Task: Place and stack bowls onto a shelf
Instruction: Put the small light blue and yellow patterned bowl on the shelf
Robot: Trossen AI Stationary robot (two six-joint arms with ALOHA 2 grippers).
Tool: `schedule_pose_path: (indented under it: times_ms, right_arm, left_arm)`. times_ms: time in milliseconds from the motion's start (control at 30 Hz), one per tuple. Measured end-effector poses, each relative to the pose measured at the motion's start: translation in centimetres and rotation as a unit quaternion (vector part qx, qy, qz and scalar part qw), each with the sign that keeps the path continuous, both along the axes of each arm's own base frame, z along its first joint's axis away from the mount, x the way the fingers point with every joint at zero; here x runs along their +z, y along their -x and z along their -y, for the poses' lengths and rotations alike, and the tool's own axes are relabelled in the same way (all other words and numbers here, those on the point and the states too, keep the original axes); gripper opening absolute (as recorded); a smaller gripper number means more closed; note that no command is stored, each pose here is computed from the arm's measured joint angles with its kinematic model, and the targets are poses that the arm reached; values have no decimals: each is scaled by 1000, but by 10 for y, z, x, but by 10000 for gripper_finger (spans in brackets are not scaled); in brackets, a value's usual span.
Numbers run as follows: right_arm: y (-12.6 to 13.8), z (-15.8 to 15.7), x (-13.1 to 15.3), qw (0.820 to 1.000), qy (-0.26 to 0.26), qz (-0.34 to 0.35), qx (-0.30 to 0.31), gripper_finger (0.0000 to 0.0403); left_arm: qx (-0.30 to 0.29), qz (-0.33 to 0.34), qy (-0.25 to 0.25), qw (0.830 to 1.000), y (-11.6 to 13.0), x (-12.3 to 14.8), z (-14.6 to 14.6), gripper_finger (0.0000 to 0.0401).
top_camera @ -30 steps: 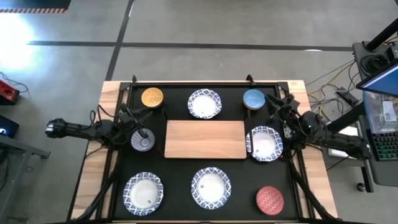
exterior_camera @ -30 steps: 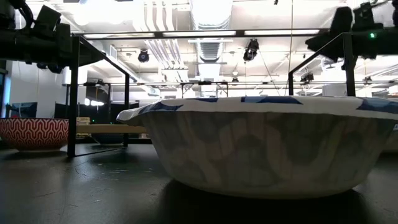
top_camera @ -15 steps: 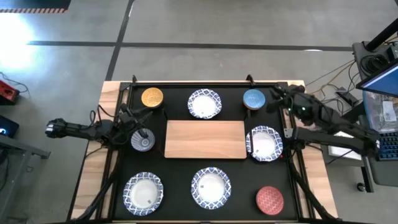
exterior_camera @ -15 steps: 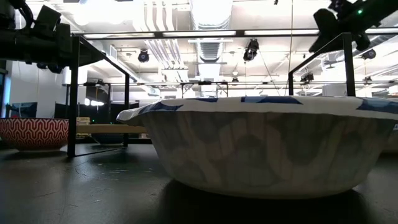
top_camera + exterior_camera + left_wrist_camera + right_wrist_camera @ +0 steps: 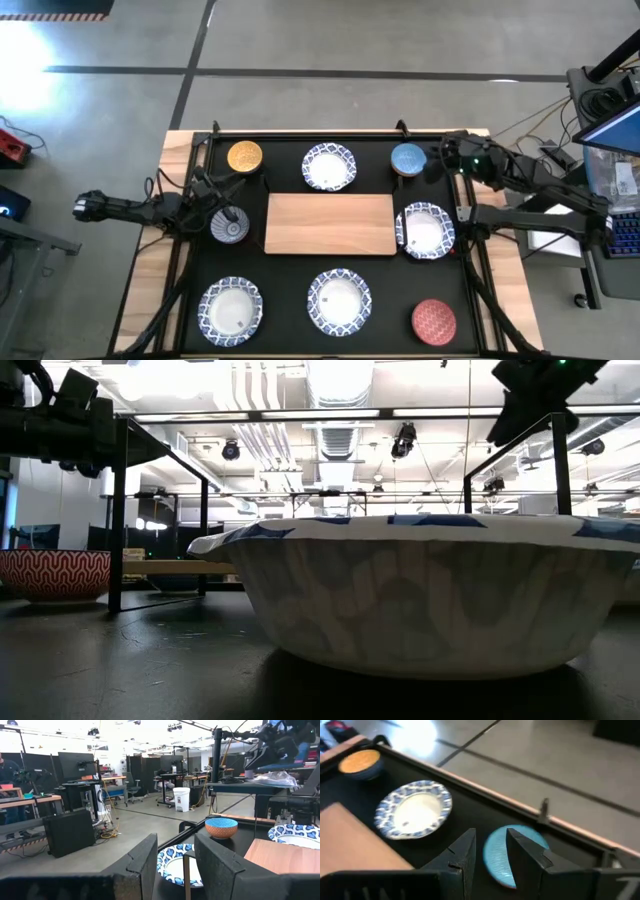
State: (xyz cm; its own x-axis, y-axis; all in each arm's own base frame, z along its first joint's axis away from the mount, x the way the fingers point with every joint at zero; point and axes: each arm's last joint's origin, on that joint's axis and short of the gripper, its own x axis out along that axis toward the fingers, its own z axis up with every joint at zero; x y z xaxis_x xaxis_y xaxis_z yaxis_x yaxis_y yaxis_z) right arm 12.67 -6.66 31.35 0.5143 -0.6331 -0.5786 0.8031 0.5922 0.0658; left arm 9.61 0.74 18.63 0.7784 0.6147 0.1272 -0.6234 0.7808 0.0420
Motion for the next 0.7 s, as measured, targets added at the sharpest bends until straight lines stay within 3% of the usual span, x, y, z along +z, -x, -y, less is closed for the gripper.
schedule_pose_path:
  times_ms: [433,700]
  right_arm:
    - [-29,17,2,998,-41,-55,-13,95]
    - [-42,27,3,996,-48,-68,-23,41]
  left_arm:
    - [0,0,0,1000,0,0,0,113]
    - [0,0,0,1000,0,0,0,113]
